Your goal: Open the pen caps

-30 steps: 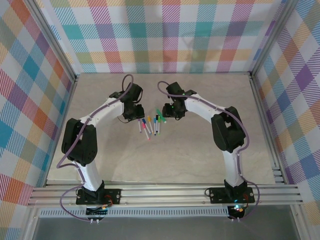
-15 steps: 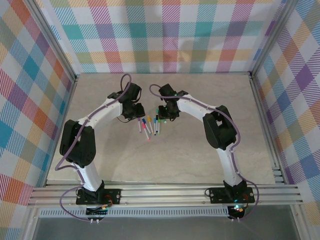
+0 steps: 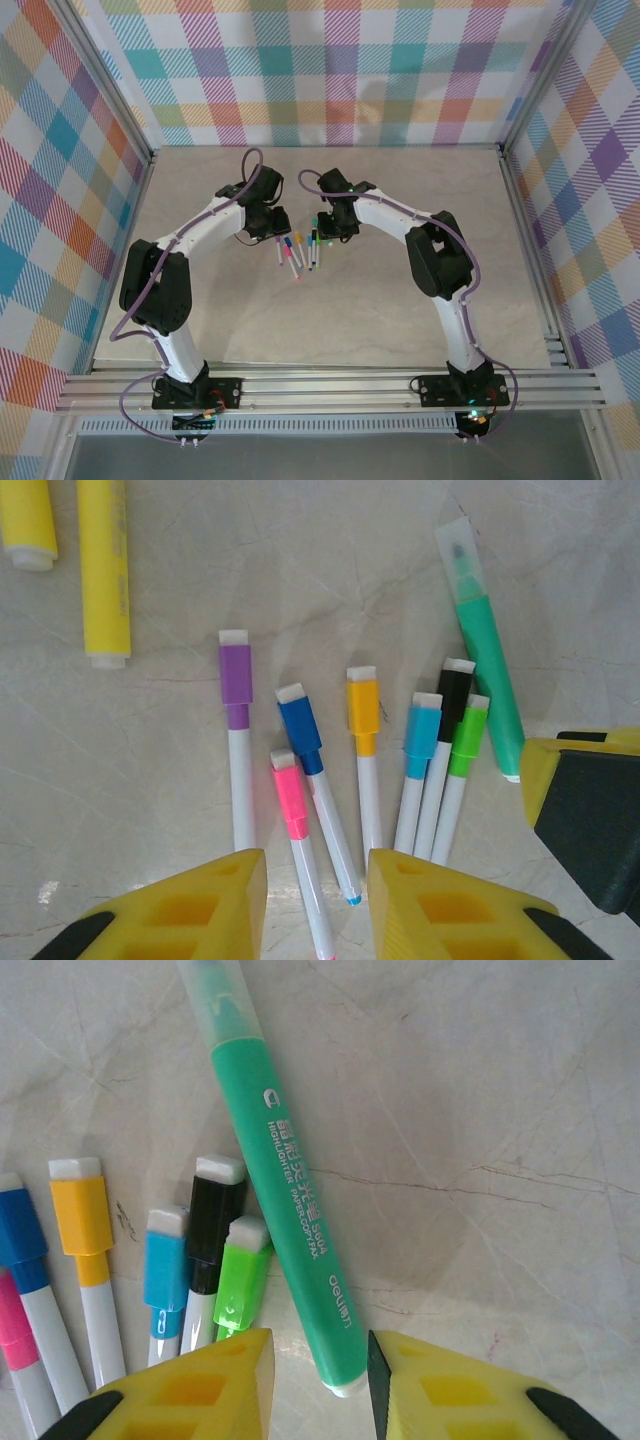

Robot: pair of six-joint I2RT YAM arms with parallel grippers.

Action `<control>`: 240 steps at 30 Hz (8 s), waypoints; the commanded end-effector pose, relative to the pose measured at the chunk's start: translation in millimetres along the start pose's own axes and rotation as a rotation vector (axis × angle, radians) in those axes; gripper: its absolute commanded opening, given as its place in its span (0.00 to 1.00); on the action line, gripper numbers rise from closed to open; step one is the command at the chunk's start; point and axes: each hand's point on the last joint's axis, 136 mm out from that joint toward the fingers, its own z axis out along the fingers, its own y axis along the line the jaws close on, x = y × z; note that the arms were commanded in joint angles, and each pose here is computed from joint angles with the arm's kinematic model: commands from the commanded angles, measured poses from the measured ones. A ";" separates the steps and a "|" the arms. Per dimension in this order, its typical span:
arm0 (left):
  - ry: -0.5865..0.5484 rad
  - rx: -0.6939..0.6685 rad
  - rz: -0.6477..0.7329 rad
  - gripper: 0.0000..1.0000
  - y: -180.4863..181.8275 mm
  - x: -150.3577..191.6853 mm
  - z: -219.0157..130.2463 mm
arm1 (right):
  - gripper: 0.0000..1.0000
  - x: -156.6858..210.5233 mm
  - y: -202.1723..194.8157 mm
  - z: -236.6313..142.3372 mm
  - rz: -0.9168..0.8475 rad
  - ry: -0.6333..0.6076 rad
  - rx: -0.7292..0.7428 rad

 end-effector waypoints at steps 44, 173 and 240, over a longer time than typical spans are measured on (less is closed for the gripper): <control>0.091 -0.116 0.118 0.36 -105.7 8.0 102.6 | 0.35 45.0 -70.1 -102.1 0.206 -0.162 -0.038; 0.394 0.360 0.466 0.00 -152.4 164.0 24.8 | 0.06 46.1 -59.3 -45.5 0.511 -0.021 -0.489; 0.011 -0.369 -0.237 0.00 202.6 -65.6 4.0 | 0.00 13.8 -168.9 -50.5 0.490 -0.056 0.048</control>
